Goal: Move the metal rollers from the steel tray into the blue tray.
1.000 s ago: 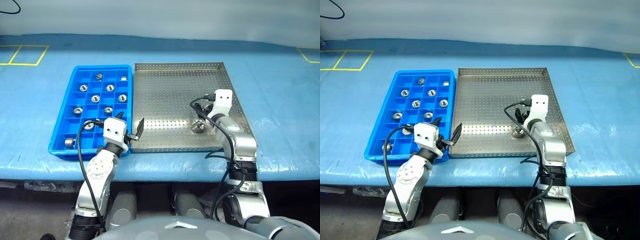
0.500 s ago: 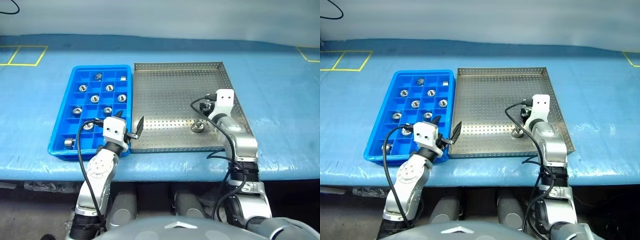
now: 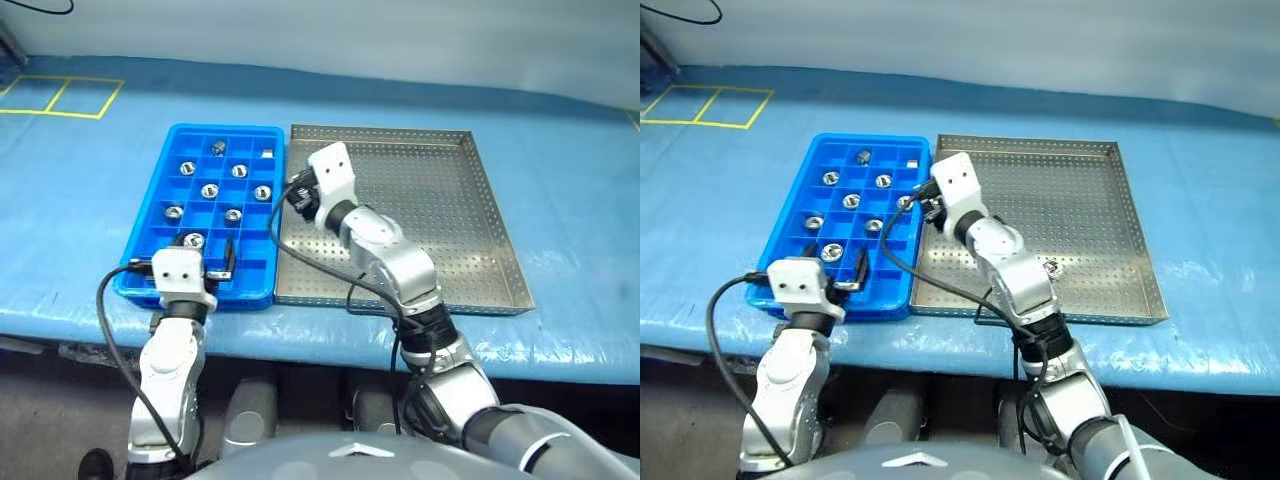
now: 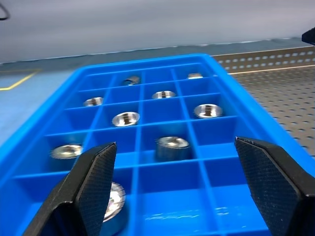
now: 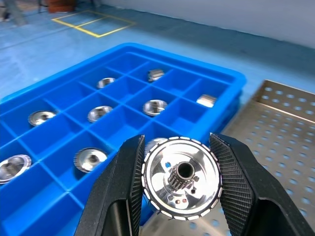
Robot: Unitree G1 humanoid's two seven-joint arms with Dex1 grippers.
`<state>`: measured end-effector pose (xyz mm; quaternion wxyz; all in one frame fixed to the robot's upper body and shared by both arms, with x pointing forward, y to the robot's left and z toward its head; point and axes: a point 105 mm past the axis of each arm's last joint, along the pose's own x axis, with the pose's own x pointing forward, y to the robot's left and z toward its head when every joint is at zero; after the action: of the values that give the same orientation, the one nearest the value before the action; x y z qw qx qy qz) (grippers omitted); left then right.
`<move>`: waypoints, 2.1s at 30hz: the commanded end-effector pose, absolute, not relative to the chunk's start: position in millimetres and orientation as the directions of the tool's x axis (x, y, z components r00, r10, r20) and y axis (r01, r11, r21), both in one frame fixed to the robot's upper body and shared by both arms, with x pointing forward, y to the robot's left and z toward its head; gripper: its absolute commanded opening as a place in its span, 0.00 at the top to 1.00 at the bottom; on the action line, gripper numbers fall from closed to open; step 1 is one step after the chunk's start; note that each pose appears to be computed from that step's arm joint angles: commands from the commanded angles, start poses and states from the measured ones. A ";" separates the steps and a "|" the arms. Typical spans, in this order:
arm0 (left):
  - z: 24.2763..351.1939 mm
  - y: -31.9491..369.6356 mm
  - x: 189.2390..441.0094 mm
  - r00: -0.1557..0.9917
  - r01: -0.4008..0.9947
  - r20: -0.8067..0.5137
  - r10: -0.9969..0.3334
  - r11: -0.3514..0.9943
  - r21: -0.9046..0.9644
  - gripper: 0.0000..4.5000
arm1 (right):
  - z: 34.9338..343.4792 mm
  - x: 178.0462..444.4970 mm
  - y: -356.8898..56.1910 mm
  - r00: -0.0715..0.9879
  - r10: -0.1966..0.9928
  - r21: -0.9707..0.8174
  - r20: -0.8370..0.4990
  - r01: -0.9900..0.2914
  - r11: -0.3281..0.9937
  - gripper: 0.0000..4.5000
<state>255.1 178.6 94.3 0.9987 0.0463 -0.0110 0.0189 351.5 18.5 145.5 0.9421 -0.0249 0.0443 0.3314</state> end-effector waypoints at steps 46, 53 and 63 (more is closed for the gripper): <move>104.6 145.4 267.0 0.982 0.175 0.061 -0.180 0.981 0.083 0.06 | 113.2 320.4 -94.8 0.904 0.355 -0.058 -0.237 -0.378 0.924 0.12; 102.7 128.8 276.5 0.961 0.269 0.050 -0.273 0.960 0.075 0.06 | 107.1 289.8 -134.8 0.895 0.266 -0.106 -0.358 -0.322 0.941 0.12; 101.0 119.6 280.0 0.948 0.312 0.043 -0.316 0.947 0.071 0.06 | 92.1 282.2 -141.4 0.886 0.213 -0.038 -0.413 -0.250 0.967 0.12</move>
<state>279.2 122.3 95.1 0.9876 0.0348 -0.0157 -0.1523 279.9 -136.0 83.9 0.9628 -0.0502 0.2304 0.1323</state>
